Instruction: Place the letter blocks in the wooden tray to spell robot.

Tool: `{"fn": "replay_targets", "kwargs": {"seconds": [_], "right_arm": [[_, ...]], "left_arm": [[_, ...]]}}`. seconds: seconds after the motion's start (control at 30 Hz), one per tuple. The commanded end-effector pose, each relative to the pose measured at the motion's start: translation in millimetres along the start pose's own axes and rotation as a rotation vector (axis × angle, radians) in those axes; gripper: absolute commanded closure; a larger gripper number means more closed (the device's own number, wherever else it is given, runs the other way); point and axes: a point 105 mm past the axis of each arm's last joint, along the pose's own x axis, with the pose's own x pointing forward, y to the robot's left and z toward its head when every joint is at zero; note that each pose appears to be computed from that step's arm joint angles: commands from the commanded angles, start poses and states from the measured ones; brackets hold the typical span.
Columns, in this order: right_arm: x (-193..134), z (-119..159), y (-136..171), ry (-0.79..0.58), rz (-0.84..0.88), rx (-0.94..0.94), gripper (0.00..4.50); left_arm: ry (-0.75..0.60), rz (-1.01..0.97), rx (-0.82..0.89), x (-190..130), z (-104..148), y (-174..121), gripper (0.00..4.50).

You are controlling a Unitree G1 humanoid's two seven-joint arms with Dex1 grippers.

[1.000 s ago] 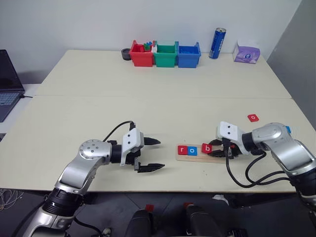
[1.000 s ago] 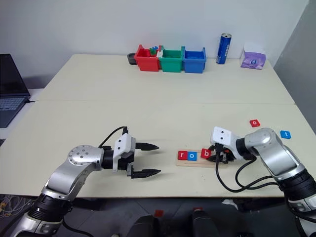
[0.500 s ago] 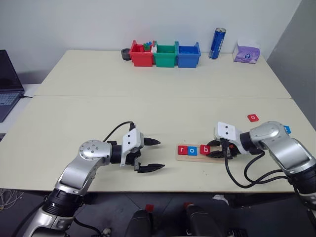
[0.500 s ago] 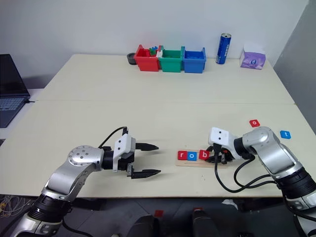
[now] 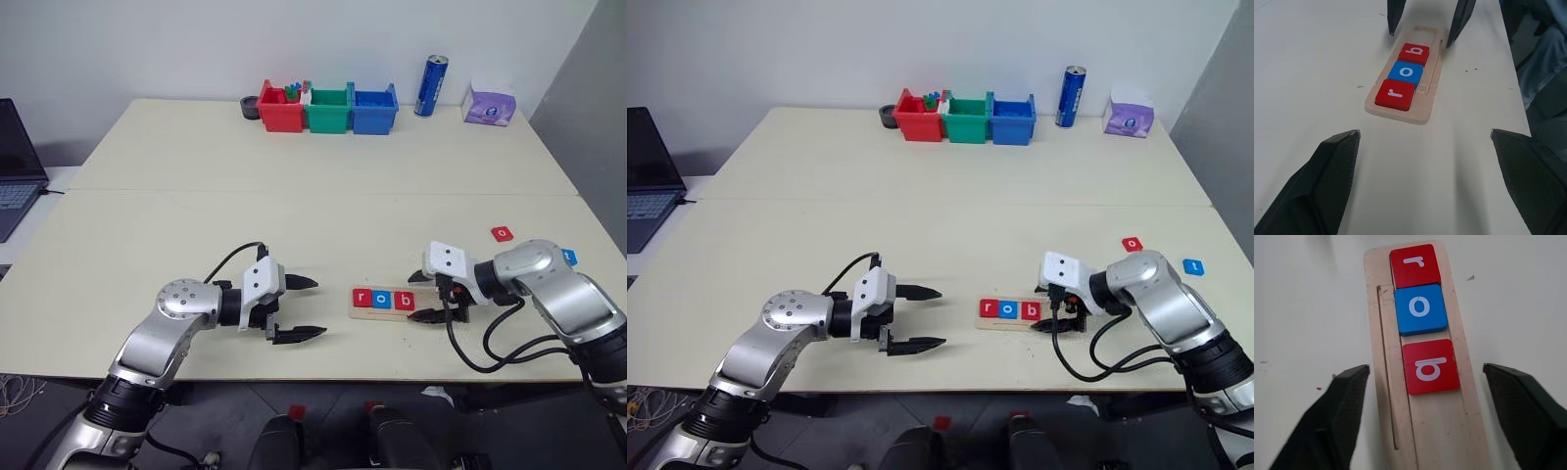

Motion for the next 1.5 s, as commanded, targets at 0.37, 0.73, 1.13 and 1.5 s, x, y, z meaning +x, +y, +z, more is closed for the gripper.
{"fn": "replay_targets", "kwargs": {"seconds": [0.37,0.73,1.13,1.5], "right_arm": [[-21,-5,9,0.003,-0.114,-0.022,1.73],[-12,-9,3,0.053,-0.108,-0.055,4.43],[0,-8,-7,0.089,-0.108,-0.120,4.43],[4,1,-7,0.056,-0.096,-0.125,4.43]], "left_arm": [[-0.022,0.003,0.036,1,2,-2,0.00],[-0.024,0.006,0.040,1,1,-1,0.00],[-0.025,0.012,0.039,2,2,-2,0.00],[-0.024,0.015,0.036,2,1,-3,0.00]]}}
